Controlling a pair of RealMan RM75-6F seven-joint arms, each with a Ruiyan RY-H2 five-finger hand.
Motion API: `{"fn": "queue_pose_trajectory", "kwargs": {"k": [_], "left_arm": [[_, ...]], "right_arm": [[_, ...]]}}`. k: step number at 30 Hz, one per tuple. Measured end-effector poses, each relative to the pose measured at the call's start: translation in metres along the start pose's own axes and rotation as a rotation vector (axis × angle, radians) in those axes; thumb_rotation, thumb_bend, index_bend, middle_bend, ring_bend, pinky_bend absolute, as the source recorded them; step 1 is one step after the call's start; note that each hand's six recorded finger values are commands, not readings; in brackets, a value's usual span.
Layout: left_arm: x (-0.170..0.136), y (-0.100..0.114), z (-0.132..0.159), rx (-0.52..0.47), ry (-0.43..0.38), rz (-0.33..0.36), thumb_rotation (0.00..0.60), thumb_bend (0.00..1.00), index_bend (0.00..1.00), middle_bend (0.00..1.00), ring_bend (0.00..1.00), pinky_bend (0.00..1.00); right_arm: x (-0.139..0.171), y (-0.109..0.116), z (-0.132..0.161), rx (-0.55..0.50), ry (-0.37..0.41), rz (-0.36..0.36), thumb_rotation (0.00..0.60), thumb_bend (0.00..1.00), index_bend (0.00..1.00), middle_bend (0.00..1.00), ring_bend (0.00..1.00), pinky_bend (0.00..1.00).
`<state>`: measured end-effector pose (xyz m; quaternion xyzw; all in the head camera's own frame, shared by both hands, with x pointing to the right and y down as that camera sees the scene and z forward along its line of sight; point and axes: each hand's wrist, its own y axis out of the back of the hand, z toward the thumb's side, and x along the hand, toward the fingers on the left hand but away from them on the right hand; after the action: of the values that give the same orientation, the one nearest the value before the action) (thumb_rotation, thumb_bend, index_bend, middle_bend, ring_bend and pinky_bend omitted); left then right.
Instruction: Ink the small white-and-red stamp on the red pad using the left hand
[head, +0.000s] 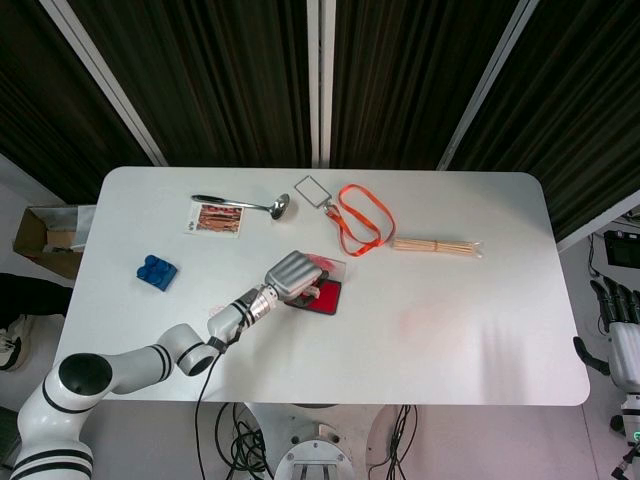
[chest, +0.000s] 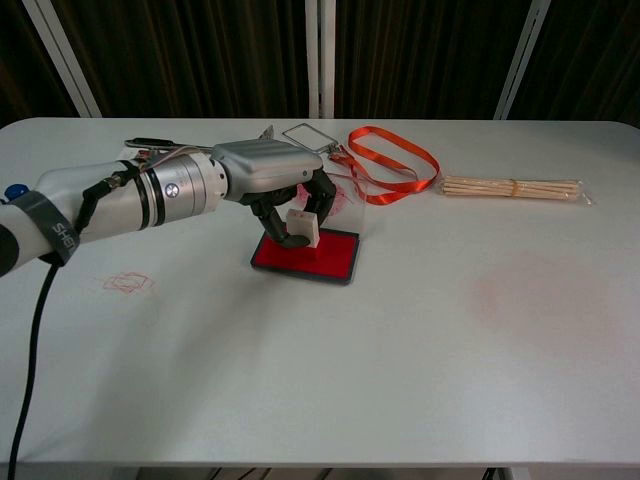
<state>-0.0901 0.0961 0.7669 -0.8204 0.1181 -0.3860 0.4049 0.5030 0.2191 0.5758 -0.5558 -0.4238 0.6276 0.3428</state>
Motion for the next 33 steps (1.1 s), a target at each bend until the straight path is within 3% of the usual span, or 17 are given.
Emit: {"fn": "queue_pose_trajectory", "kwargs": {"k": [21, 27, 33], "left_arm": [[0.002, -0.007, -0.003, -0.026, 0.01, -0.003, 0.6, 0.42, 0.59, 0.58, 0.88, 0.97], [-0.004, 0.008, -0.003, -0.04, -0.006, 0.026, 0.6, 0.42, 0.59, 0.58, 0.88, 0.97], [-0.025, 0.036, -0.017, -0.066, 0.004, 0.069, 0.6, 0.42, 0.6, 0.58, 0.88, 0.97]], "right_arm": [[0.001, 0.002, 0.0, 0.002, 0.0, -0.005, 0.6, 0.23, 0.0, 0.0, 0.0, 0.0], [0.002, 0.004, 0.001, 0.001, 0.005, -0.011, 0.6, 0.23, 0.0, 0.0, 0.0, 0.0], [0.001, 0.002, 0.004, -0.004, 0.016, -0.006, 0.6, 0.23, 0.0, 0.0, 0.0, 0.0]]}}
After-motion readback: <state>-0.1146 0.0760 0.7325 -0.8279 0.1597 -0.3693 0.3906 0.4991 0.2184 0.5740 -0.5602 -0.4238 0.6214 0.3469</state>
